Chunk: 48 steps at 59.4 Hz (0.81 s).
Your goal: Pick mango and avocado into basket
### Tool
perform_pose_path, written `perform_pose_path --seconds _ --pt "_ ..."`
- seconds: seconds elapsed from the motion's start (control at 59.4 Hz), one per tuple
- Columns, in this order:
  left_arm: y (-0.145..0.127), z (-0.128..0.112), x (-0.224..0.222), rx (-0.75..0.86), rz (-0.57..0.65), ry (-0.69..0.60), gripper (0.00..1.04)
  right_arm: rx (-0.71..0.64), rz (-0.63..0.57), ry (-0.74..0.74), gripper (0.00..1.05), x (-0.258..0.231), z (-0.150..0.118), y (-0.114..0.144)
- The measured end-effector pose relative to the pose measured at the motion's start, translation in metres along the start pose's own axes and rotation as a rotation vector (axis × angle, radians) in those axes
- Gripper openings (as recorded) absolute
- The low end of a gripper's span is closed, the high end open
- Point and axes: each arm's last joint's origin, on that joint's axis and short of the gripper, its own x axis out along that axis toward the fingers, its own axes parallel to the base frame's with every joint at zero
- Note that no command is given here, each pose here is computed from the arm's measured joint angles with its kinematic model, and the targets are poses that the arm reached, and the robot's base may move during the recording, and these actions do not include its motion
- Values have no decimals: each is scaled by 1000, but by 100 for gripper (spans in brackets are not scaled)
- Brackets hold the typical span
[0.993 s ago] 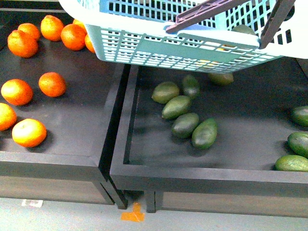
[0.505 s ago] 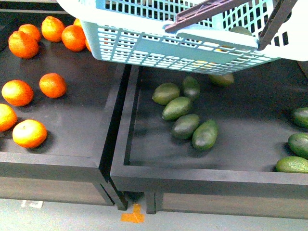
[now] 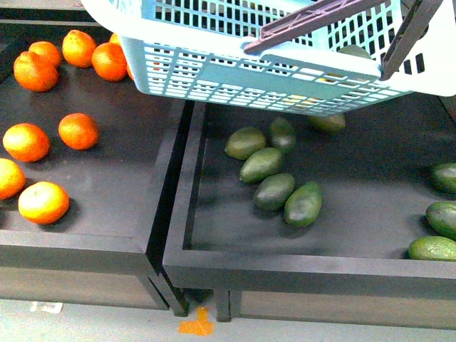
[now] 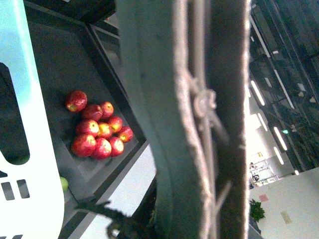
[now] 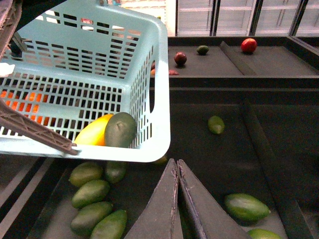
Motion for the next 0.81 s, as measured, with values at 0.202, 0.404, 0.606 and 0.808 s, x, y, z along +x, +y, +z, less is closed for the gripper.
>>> perform_pose_path --seconds 0.202,0.404,0.606,0.808 --pt "0 0 0 1 0 1 5 0 0 0 2 -10 -5 0" --pt "0 0 0 0 0 0 5 0 0 -18 2 -17 -9 0" --pt "0 0 0 0 0 0 5 0 0 -27 2 -23 -8 0" --pt "0 0 0 0 0 0 5 0 0 -28 2 -29 -7 0"
